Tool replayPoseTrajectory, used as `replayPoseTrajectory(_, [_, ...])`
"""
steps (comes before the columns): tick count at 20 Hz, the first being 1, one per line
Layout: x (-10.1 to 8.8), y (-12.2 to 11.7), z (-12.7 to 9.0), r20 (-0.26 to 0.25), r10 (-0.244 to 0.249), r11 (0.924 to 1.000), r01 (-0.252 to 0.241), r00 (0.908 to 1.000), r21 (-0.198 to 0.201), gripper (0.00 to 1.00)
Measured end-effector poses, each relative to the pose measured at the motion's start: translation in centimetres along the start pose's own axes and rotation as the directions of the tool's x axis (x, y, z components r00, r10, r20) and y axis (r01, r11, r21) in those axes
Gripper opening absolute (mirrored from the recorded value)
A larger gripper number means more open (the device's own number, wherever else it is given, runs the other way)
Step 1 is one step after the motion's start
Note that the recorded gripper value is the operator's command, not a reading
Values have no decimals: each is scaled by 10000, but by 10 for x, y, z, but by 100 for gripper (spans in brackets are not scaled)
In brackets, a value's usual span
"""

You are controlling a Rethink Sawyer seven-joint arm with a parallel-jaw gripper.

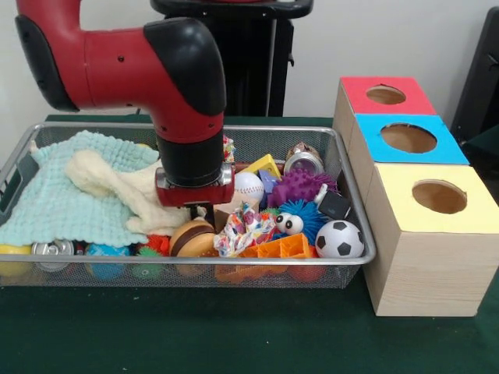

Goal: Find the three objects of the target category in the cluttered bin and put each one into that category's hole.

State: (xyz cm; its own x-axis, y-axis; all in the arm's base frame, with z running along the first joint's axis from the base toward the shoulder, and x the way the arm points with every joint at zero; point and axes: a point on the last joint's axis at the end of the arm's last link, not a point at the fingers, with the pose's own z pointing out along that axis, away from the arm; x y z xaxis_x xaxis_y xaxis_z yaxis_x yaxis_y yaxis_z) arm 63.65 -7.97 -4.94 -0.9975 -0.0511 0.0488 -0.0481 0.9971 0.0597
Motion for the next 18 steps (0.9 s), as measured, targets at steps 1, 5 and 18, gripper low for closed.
replayPoseTrajectory(1, [0, 2, 0, -3, -60, 10000, 60, 10000, 68, 0])
replayPoseTrajectory(5, [1, 19, -1, -75, -474, 9978, 477, 9988, 456, 0])
replayPoseTrajectory(18, [3, 122, -14, -508, -289, 9951, 336, 9983, 928, 0])
